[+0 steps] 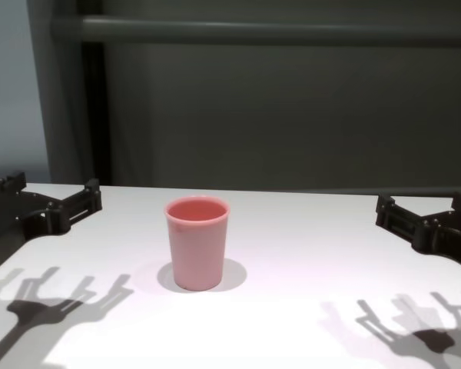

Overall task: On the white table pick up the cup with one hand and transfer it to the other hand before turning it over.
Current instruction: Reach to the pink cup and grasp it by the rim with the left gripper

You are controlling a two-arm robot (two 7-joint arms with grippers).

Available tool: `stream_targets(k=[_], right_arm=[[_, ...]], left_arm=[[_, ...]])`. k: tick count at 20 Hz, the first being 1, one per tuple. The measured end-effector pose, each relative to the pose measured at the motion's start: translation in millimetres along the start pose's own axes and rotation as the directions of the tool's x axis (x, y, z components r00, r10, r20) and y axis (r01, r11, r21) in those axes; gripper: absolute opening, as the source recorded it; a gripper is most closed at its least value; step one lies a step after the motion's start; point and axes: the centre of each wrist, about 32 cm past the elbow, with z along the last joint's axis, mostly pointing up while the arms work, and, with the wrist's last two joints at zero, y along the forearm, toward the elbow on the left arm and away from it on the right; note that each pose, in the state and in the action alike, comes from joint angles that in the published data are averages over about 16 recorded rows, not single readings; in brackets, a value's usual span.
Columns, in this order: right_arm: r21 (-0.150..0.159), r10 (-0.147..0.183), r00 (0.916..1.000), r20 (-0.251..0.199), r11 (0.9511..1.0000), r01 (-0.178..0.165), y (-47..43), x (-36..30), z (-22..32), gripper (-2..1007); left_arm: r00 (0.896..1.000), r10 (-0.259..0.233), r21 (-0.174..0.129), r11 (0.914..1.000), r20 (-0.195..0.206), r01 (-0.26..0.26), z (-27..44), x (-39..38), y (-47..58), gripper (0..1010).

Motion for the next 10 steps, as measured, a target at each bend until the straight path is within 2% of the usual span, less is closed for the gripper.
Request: stream_targets(k=[10], right_arm=[[0.000,0.000,1.0000,0.000,1.0000,0.000,0.0,0.0,0.0,1002]], left_arm=[[1.000,0.000,0.000,1.0000,0.000,0.000,0.0,0.0,0.0,1003]])
